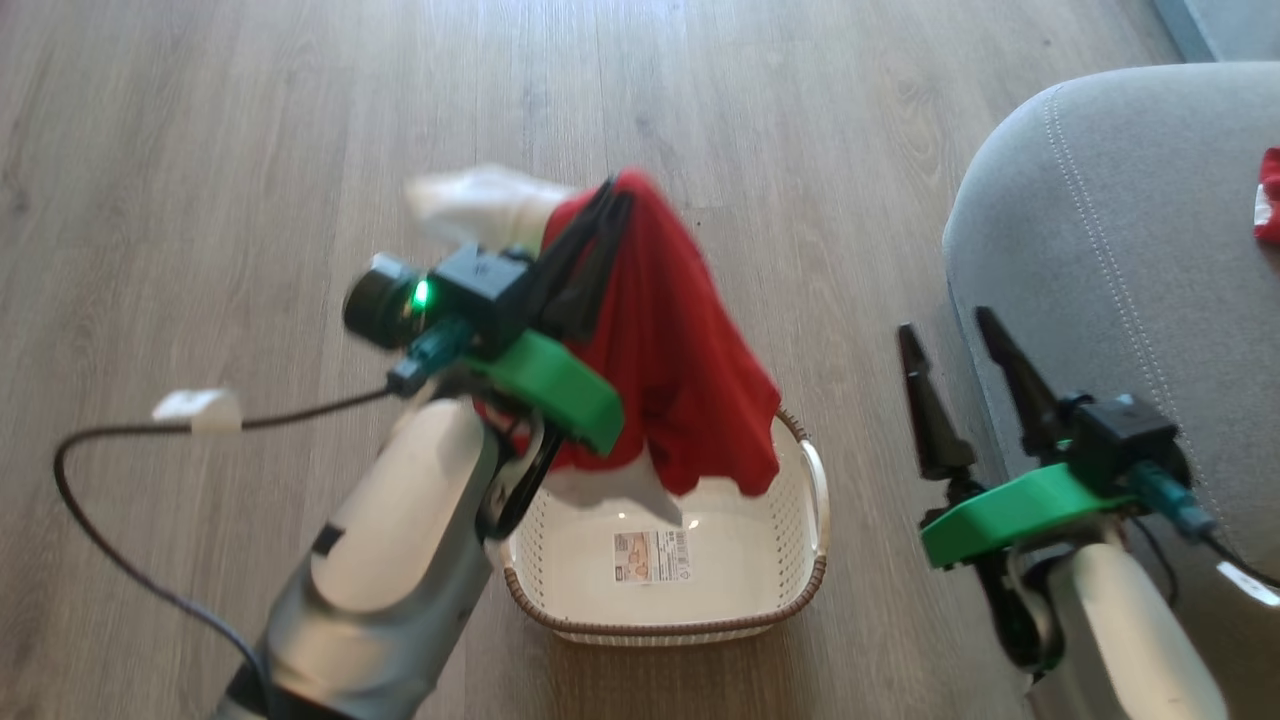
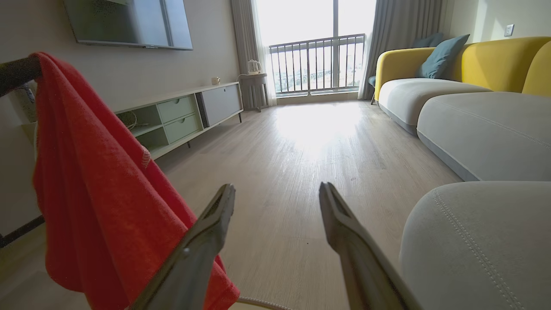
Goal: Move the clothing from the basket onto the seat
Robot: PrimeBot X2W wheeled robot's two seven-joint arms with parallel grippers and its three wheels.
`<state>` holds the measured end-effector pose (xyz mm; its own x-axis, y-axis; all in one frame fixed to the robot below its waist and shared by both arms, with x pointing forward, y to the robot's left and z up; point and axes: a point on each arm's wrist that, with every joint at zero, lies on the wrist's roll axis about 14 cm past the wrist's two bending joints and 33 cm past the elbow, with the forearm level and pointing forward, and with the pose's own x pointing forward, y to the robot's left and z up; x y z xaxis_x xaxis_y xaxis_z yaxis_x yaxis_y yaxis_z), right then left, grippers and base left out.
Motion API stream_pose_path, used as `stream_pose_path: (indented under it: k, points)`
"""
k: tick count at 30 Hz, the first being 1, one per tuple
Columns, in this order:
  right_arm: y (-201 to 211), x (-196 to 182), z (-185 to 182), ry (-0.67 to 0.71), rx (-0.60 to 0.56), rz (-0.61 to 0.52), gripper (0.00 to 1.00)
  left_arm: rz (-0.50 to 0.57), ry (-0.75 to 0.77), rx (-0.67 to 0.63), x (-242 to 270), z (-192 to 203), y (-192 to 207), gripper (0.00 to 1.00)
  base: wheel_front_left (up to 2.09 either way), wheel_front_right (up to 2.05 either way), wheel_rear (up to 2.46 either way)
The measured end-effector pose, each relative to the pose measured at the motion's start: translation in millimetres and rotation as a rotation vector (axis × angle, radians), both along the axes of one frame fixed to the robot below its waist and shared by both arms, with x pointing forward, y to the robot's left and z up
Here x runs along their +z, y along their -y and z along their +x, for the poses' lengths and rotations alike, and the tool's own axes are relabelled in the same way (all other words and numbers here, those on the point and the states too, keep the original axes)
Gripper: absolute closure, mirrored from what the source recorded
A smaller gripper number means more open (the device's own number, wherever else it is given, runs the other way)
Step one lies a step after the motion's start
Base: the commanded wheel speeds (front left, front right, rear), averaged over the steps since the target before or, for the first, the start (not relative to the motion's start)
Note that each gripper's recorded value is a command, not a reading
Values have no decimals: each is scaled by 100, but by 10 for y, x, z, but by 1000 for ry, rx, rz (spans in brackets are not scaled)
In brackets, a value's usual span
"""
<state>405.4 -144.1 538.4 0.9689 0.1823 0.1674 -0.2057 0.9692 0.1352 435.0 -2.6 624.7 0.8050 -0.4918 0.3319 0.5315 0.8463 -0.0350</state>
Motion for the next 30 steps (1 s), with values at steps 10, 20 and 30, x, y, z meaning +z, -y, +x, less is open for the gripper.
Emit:
stream_pose_path:
  k: [10,20,30]
  points:
    - [-636,330,43,98,225,-34,0,-4,136,-90,426,-106,241,100,0,0,0]
    - [-1175,242,110,81,422,-172,0,-11,158,-115,498,-251,285,100,0,0,0]
    - [-1551,92,133,25,512,-175,100,-7,148,-105,465,-289,232,100,0,0,0]
